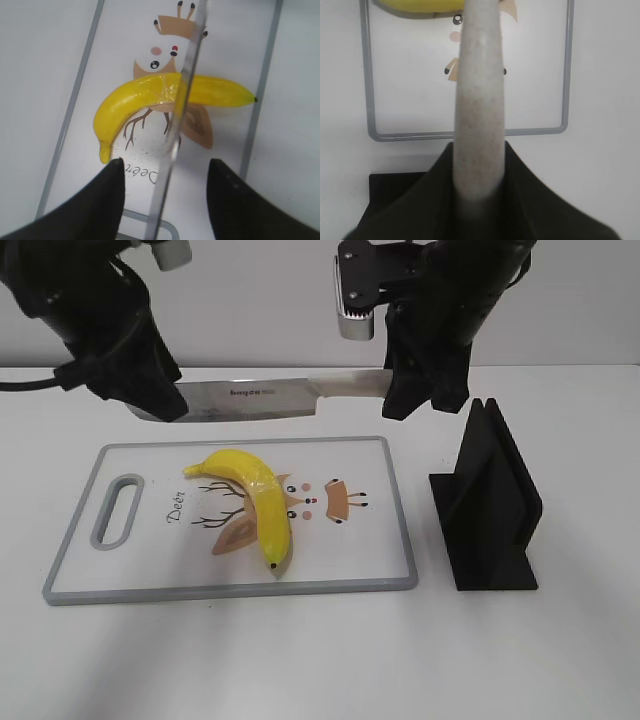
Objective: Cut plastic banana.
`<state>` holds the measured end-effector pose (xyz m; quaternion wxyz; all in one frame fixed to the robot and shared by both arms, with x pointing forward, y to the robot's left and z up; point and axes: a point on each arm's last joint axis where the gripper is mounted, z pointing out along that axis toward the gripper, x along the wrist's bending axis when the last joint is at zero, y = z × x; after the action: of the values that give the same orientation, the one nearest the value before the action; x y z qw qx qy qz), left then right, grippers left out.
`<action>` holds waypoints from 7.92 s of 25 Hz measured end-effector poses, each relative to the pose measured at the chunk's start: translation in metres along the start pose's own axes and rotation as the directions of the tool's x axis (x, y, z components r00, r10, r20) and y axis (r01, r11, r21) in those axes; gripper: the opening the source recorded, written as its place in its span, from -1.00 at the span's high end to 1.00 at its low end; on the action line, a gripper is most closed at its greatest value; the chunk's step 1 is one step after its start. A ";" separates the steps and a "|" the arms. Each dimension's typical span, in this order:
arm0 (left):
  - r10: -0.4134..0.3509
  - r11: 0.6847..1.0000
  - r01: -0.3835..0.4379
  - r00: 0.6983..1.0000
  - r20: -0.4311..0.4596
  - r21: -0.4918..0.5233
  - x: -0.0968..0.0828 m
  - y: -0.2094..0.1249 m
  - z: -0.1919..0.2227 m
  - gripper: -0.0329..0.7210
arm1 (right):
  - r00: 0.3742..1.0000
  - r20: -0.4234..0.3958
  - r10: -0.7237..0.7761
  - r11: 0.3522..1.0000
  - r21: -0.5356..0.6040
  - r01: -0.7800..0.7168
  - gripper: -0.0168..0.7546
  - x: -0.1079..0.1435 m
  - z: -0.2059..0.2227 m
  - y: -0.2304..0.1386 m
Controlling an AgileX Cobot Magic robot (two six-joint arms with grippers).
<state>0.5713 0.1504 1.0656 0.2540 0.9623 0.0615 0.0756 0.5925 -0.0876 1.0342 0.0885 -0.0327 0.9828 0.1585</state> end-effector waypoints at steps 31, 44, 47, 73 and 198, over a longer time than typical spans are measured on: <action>-0.046 0.992 0.039 0.997 0.057 0.120 0.031 -0.036 0.132 0.86 | 0.990 -0.124 0.064 0.993 0.102 -0.052 0.52 -0.019 0.133 -0.045; 0.027 0.997 -0.024 0.999 -0.038 0.077 0.023 -0.010 0.070 0.88 | 0.999 -0.047 -0.003 0.999 0.038 0.005 0.52 -0.033 0.042 -0.011; 0.053 0.997 -0.051 0.997 -0.056 0.052 0.014 0.001 0.042 0.88 | 0.999 -0.036 -0.012 1.000 0.016 0.013 0.52 -0.029 0.015 -0.005; -0.386 0.922 0.344 0.814 -0.435 -0.175 0.013 0.004 -0.081 -0.82 | 1.000 -0.009 0.013 1.000 -0.017 -0.013 0.52 -0.019 -0.026 0.004; -0.756 0.654 0.503 0.433 -0.490 -0.565 -0.311 -0.165 -0.115 -0.42 | 0.510 0.151 0.847 0.467 -0.671 -0.576 -0.42 0.349 -0.143 -0.151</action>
<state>0.2329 0.2989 1.0469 0.3796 0.7033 0.4984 0.3358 0.2406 -0.2888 1.0577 0.2307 0.4116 0.7563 0.4531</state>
